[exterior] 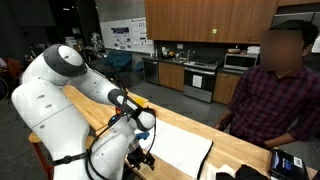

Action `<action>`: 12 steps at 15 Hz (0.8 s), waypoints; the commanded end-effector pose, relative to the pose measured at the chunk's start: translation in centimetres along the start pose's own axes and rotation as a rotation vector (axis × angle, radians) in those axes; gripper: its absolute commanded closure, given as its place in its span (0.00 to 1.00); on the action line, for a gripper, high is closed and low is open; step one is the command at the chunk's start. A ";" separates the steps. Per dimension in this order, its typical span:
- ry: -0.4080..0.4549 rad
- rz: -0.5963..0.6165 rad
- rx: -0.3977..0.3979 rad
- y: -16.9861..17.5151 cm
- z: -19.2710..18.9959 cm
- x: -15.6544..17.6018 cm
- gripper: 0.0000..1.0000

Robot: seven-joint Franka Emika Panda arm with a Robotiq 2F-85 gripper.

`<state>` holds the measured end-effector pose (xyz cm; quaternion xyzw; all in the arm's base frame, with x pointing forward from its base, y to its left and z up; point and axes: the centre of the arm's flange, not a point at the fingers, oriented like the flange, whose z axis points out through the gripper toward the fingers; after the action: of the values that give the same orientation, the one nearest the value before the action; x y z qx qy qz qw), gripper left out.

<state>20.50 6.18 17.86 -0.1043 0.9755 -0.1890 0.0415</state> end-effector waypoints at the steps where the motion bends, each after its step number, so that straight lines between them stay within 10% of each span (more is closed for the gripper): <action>1: 0.005 -0.022 0.018 -2.9 -3.3 0.5 0.00; 12: -0.009 -0.068 0.022 -1.9 0.2 -0.7 0.00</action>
<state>21.56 4.59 18.45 -0.1378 0.9691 -0.2004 0.0407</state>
